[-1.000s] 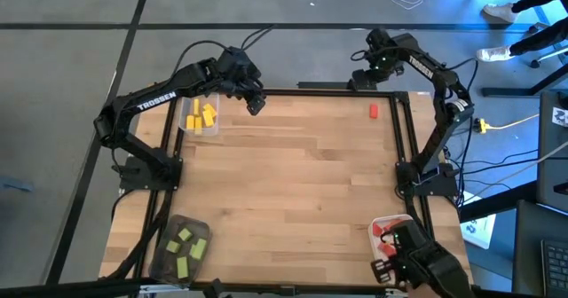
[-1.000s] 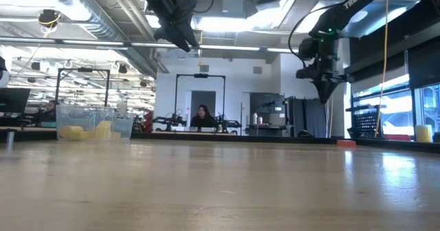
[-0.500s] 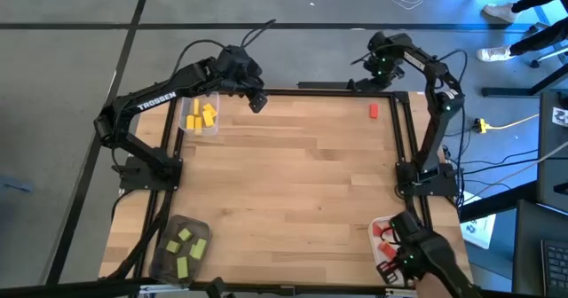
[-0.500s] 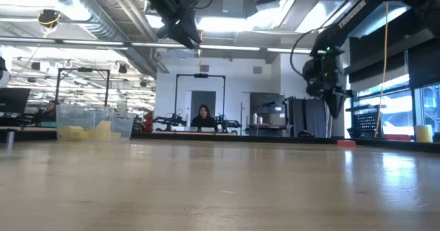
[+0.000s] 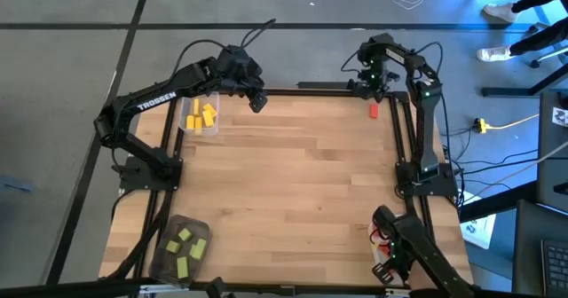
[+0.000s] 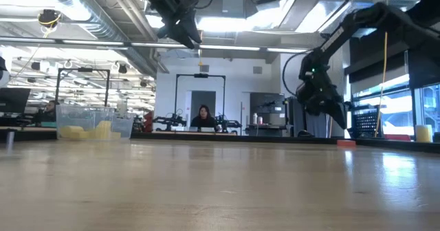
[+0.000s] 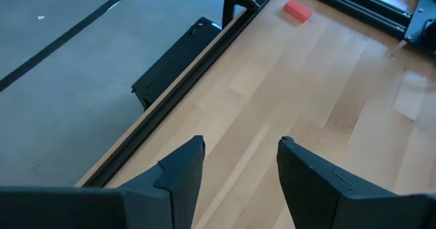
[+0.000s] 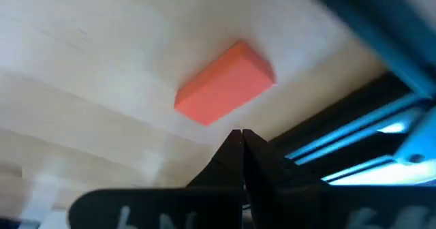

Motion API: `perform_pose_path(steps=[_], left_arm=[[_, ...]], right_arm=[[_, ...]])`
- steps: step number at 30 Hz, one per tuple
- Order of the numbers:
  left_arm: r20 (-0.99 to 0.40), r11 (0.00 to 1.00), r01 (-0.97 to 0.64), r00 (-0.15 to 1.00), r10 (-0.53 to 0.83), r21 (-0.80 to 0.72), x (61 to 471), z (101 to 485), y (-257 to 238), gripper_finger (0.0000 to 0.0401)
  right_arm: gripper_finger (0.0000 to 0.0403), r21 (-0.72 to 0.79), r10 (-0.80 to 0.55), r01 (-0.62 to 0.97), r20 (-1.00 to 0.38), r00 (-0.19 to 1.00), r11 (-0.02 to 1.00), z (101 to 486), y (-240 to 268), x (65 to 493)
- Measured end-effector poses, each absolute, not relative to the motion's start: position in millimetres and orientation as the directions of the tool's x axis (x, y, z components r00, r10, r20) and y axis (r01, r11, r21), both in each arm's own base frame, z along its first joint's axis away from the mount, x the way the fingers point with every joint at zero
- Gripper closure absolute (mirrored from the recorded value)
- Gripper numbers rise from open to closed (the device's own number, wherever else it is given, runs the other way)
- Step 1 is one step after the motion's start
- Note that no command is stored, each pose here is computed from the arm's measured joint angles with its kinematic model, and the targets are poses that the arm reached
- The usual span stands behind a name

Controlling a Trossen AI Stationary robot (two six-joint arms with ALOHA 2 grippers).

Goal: Sort & place blocks by color
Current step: Put the orange block into the white bin

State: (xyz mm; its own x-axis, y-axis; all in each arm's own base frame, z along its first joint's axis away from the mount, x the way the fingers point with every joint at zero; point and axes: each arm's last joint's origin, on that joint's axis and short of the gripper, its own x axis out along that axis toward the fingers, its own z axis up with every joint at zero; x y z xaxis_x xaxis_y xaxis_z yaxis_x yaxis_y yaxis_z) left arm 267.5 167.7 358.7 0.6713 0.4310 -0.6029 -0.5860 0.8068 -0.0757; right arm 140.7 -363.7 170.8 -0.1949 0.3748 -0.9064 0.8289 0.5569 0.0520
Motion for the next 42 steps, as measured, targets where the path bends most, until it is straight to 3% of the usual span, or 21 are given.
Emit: perform_pose_path(steps=[15,35,42], left_arm=[[-0.603,0.806,-0.587,0.671,0.432,-0.075,267,359,168,0.0225],[-0.603,0.783,-0.619,0.651,0.461,-0.071,262,359,177,0.0225],[-0.603,0.78,-0.622,0.65,0.463,-0.071,261,359,178,0.0225]], right_arm=[[0.0403,0.069,0.427,0.792,-0.869,-0.251,0.607,132,-367,150],[0.0403,0.123,0.368,0.613,-0.883,-0.291,0.78,132,-342,207],[0.0403,0.076,0.244,0.564,-0.942,-0.229,0.822,149,-346,238]])
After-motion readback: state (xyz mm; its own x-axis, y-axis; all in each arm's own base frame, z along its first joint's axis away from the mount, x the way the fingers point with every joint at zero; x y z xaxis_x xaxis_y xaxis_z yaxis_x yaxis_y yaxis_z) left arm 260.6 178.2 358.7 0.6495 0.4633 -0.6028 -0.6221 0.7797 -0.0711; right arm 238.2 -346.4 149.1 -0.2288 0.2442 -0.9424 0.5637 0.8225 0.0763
